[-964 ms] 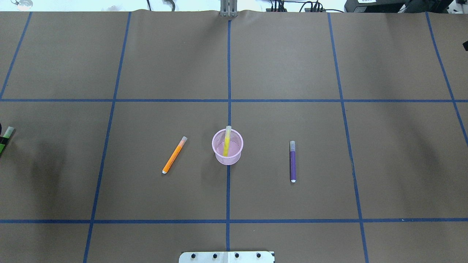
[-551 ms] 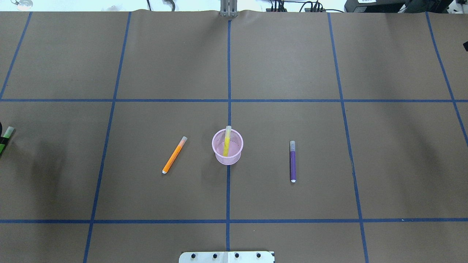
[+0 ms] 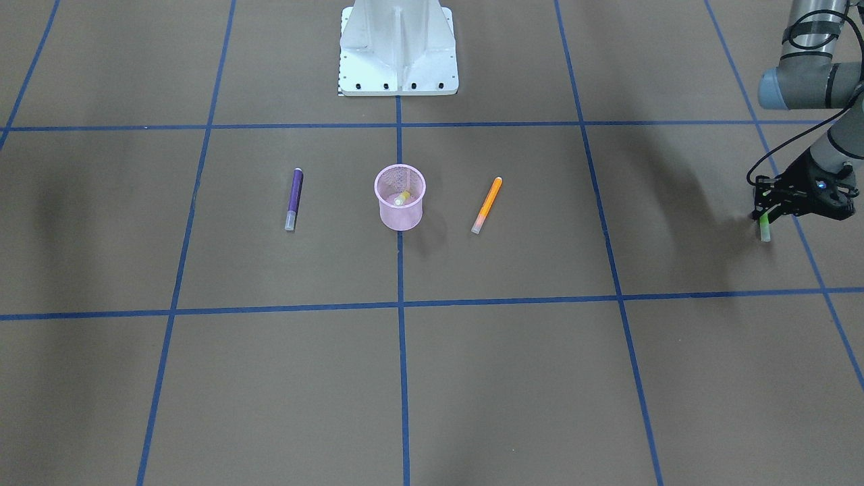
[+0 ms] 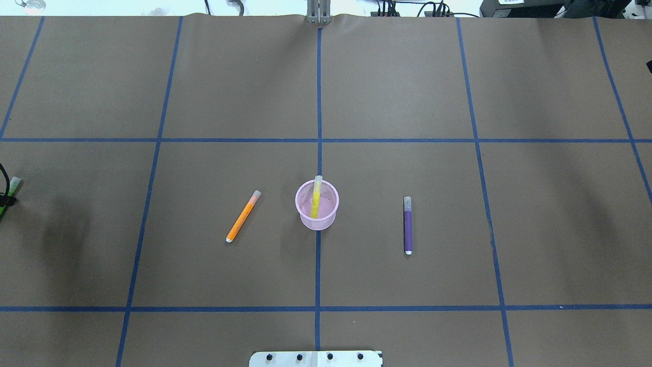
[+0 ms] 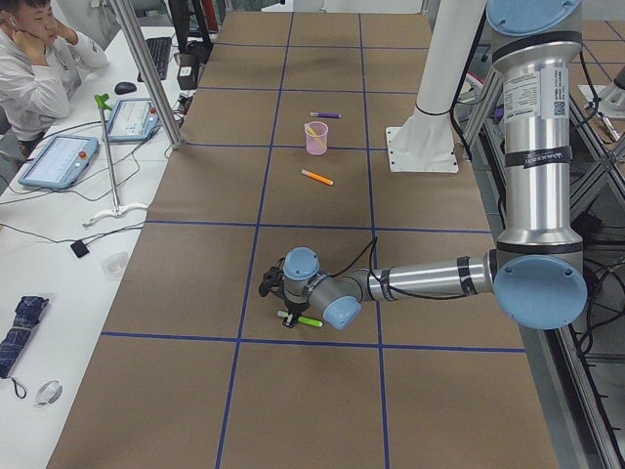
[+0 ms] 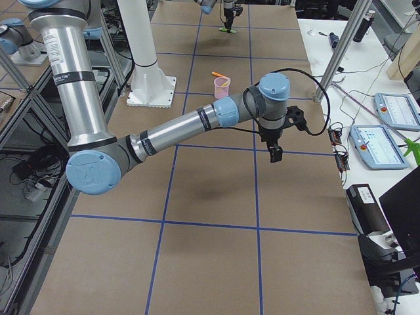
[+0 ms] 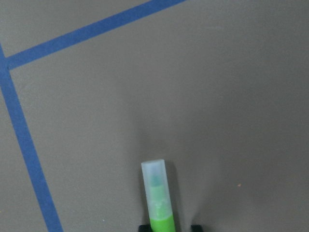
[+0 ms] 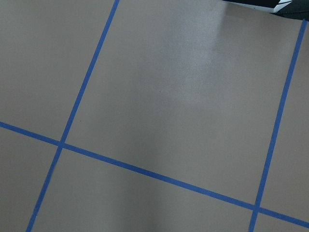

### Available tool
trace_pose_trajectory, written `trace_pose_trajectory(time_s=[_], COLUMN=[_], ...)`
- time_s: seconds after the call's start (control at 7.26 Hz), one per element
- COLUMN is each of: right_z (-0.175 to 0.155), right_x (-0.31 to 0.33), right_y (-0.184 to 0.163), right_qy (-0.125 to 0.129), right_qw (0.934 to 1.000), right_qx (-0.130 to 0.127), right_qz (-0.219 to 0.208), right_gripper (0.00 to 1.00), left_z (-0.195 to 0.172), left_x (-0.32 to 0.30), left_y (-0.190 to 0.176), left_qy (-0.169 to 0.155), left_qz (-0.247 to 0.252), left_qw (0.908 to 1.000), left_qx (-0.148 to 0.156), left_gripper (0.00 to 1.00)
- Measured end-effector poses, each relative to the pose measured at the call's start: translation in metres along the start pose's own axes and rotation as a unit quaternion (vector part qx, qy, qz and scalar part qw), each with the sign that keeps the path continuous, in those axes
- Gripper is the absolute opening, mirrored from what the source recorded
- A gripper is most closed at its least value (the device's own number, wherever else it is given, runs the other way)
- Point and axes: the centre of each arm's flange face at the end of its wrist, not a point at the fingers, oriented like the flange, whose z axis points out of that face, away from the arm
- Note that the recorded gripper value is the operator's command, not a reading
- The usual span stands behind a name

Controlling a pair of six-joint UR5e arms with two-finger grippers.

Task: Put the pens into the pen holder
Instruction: 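Lower the left gripper onto the green highlighter and close on it, then lift the green highlighter with the left gripper and carry it over the cup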

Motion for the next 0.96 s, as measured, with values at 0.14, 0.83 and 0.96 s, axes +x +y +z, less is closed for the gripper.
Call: trace_pose_trajectory(time_s=[0.14,0.83,0.96], right_z=[0.000,0.001,0.001], right_x=[0.000,0.001,0.001], right_y=[0.001,0.005,0.005], right_qy=[0.000,-0.001,-0.001], right_qw=[1.0000,1.0000,1.0000], right_qx=[0.000,-0.001,-0.001], right_qz=[0.000,0.001,0.001], right_gripper=[1.00,1.00,1.00], left_z=[-0.002,-0.094,-0.105], left_x=[0.003,0.122,0.170], left_y=[-0.004,-0.116,-0.144], left_qy=[0.004,0.081,0.120], left_qz=[0.007,0.133,0.154], left_qw=[0.9999,0.9705,0.9559], left_qx=[0.007,0.184,0.220], left_gripper=[0.00,0.00,0.00])
